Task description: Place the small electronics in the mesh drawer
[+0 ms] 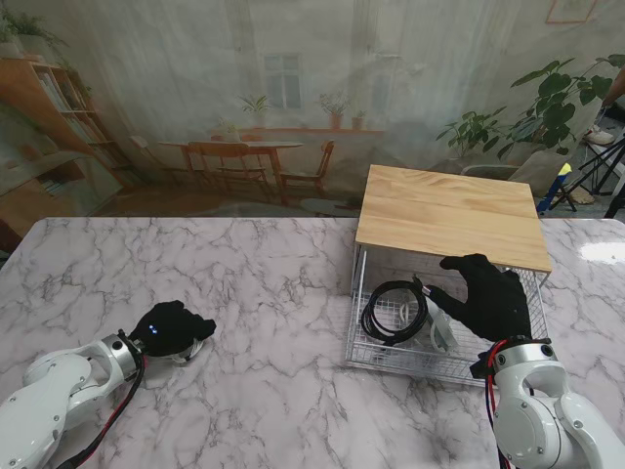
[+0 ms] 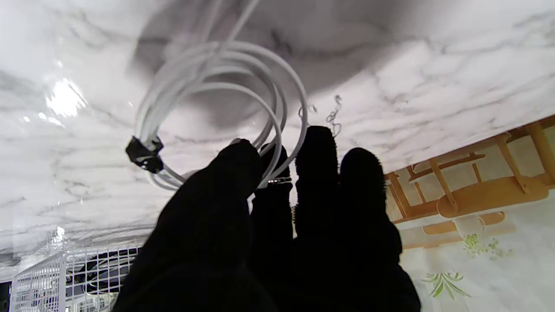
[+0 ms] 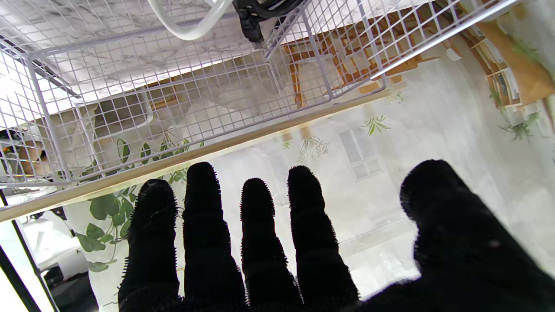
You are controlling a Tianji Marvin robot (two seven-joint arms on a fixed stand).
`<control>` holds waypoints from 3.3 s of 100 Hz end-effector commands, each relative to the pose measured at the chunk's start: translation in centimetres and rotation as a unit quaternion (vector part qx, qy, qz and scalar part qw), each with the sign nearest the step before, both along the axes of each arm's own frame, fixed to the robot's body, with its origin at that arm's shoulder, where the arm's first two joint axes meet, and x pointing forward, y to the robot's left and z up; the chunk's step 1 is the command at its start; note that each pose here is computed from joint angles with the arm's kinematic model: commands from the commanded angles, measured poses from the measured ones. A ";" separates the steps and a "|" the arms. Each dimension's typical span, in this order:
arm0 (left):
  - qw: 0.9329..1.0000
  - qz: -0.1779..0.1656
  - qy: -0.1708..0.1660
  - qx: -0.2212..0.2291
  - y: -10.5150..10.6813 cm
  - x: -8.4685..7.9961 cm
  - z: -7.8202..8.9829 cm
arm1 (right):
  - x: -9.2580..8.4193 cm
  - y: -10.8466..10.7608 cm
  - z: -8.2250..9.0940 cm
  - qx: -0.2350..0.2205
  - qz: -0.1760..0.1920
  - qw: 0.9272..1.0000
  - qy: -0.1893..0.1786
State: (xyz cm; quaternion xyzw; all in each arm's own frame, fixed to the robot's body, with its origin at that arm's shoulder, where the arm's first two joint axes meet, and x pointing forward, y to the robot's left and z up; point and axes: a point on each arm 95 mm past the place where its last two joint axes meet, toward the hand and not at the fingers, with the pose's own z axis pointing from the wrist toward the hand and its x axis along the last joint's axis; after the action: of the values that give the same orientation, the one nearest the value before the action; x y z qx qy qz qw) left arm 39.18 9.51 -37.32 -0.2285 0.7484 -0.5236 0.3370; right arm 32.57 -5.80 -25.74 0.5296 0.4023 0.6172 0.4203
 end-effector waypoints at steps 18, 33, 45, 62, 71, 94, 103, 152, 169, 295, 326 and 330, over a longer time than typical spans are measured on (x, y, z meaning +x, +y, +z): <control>1.000 -0.005 -0.029 -0.003 -0.6 0.9 2.9 | -0.1 0.2 0.0 0.003 0.002 1.000 0.005; 0.999 -0.008 -0.044 -0.007 -1.1 1.4 4.6 | 0.0 0.3 0.2 0.002 0.006 1.000 0.003; 0.998 -0.011 -0.060 -0.015 -1.5 2.0 5.8 | 0.1 0.3 0.3 0.003 0.009 1.000 0.003; 0.996 -0.021 -0.078 -0.032 -2.5 2.6 7.7 | 0.2 0.2 0.3 0.005 0.012 1.000 0.004; 0.995 -0.030 -0.089 -0.043 -3.2 2.9 8.8 | 0.4 0.3 0.4 0.006 0.015 1.000 0.005; 0.989 -0.053 -0.115 -0.072 -5.4 3.6 12.1 | 0.8 0.6 0.9 0.010 0.029 1.000 0.001; 0.987 -0.066 -0.121 -0.078 -6.2 3.7 13.3 | 0.9 0.7 1.1 0.011 0.034 0.999 0.000; 0.977 -0.102 -0.136 -0.132 -10.7 4.5 18.2 | 1.7 2.1 2.2 0.027 0.066 0.997 -0.010; 0.974 -0.110 -0.128 -0.150 -12.7 4.8 19.2 | 1.9 3.3 2.1 0.037 0.080 0.996 -0.007; 0.969 -0.129 -0.061 -0.204 -23.1 5.2 21.9 | 5.1 11.3 3.1 0.152 0.141 0.977 0.045; 0.971 -0.127 -0.059 -0.195 -24.2 5.3 22.0 | 5.6 12.4 3.1 0.171 0.133 0.975 0.055; 0.971 -0.127 -0.059 -0.195 -24.3 5.3 22.0 | 5.6 12.5 3.1 0.176 0.132 0.974 0.058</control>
State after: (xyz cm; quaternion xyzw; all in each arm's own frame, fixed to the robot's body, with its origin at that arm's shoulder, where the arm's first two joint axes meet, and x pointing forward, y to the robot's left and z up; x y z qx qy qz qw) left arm 44.51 -14.29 -15.54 -0.1617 0.6327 -0.7107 0.2615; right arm 38.08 6.46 -22.57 0.5648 0.3820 0.6987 0.2166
